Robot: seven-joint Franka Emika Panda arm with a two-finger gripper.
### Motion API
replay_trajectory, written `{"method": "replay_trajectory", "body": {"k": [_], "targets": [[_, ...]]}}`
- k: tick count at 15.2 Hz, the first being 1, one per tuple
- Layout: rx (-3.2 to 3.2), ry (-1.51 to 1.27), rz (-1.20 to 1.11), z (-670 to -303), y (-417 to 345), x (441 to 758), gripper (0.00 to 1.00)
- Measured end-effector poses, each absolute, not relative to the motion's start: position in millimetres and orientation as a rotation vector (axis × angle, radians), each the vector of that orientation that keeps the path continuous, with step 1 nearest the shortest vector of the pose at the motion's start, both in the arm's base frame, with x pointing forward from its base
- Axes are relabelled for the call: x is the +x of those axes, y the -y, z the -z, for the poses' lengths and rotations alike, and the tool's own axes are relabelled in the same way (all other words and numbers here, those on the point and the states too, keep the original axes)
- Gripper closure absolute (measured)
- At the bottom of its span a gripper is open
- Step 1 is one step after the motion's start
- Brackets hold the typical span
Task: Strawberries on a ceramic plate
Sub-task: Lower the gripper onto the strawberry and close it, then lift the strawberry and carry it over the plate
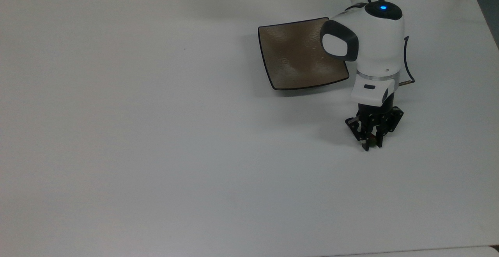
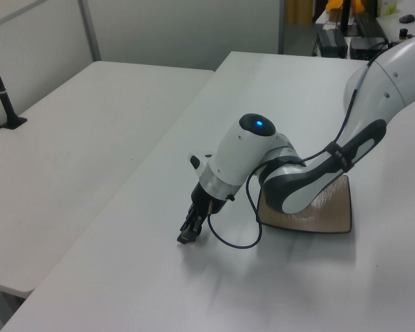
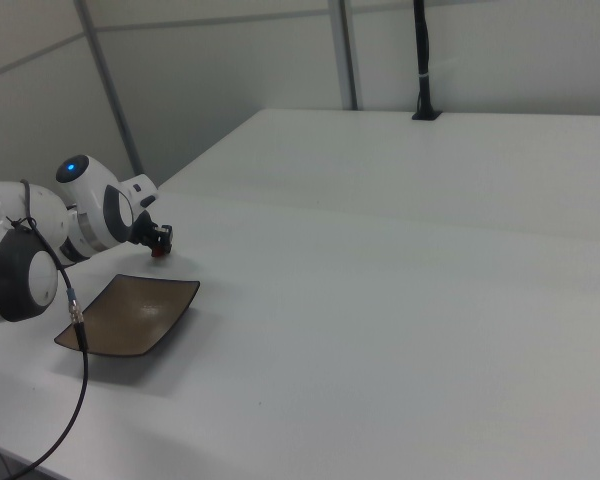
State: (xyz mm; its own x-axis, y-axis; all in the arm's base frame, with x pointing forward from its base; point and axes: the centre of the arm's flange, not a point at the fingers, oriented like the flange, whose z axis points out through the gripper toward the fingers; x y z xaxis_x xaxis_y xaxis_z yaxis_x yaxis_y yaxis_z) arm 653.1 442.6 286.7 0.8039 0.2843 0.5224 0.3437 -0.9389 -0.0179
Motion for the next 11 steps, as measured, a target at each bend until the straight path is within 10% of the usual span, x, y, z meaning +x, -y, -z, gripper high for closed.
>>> {"method": "replay_trajectory", "body": {"k": [11], "targets": [[-2.901,0.381,0.87,-403.1,-400.6,663.7,0.67]]}}
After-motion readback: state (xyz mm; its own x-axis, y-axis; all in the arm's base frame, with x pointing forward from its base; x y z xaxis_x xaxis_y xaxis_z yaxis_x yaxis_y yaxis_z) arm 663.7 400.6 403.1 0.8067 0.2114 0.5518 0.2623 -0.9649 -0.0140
